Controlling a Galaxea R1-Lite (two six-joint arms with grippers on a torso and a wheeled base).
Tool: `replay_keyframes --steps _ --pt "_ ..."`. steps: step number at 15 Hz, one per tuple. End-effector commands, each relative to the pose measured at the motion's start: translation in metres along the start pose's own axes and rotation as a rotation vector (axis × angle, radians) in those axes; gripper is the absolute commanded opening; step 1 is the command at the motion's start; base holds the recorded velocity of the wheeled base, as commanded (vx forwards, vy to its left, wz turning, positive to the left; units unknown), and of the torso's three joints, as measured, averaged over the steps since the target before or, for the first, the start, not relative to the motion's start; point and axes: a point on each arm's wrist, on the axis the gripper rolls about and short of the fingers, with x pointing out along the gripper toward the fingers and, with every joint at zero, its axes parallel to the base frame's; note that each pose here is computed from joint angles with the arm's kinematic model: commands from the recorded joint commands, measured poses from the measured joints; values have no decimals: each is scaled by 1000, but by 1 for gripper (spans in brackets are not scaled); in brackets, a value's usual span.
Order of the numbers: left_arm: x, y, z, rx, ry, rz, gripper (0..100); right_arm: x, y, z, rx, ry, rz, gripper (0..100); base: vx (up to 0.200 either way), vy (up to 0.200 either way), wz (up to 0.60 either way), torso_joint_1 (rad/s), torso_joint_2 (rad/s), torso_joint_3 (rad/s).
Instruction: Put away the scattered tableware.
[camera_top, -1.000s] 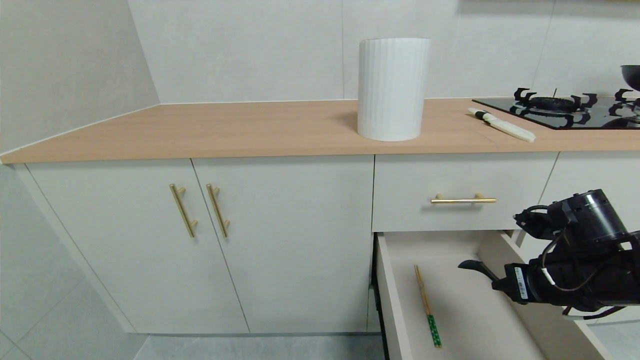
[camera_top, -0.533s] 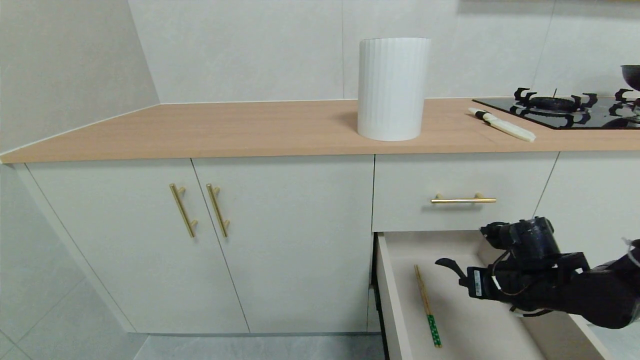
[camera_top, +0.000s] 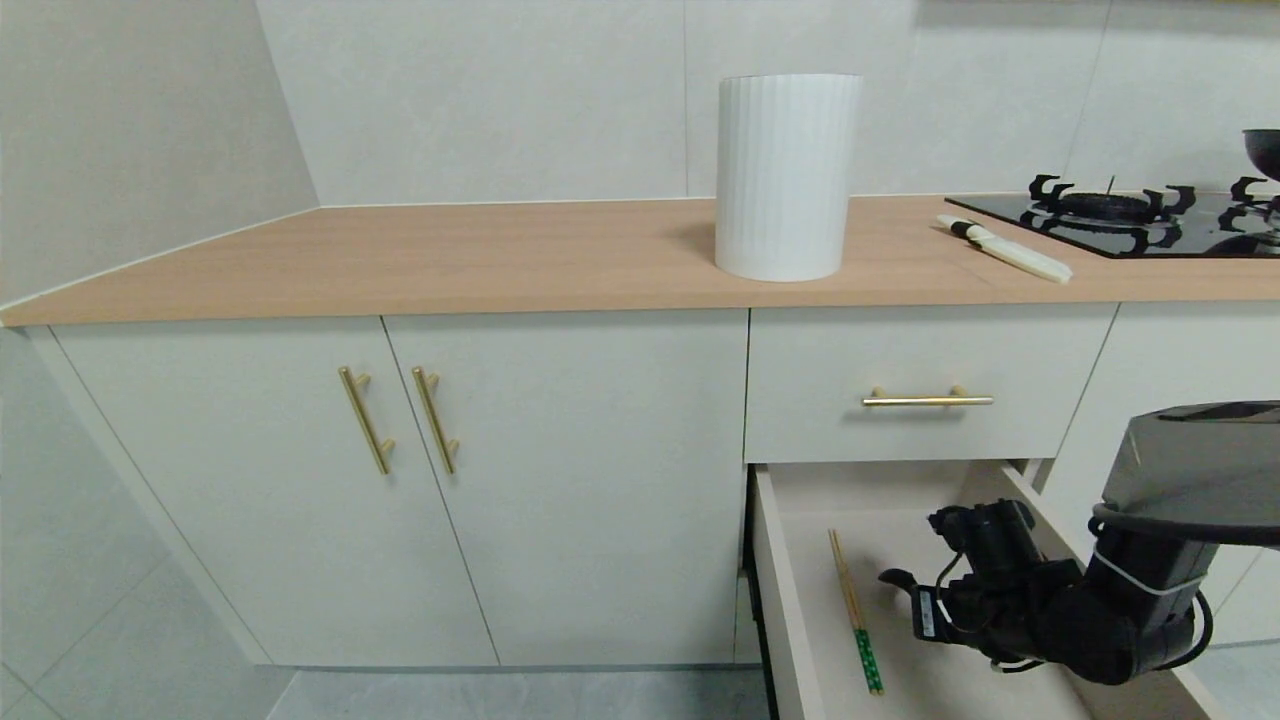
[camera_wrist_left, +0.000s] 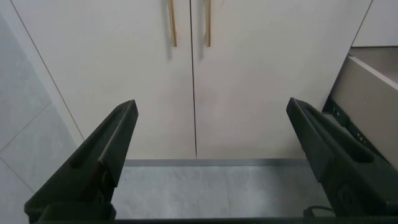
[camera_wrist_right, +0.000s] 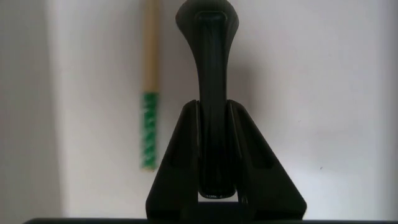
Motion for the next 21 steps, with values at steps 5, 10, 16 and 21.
replay_keyframes --steps 5,10,16,21 --pt "0 0 0 0 0 0 100 27 -6 -17 -4 67 -53 0 0 0 0 0 0 0" --pt "0 0 0 0 0 0 100 28 -6 -18 -5 71 -56 0 0 0 0 0 0 0" --pt "0 0 0 0 0 0 100 29 -6 -19 -6 74 -56 0 0 0 0 0 0 0" --pt "0 0 0 0 0 0 100 30 -6 -19 -9 71 -70 100 0 0 0 0 0 0"
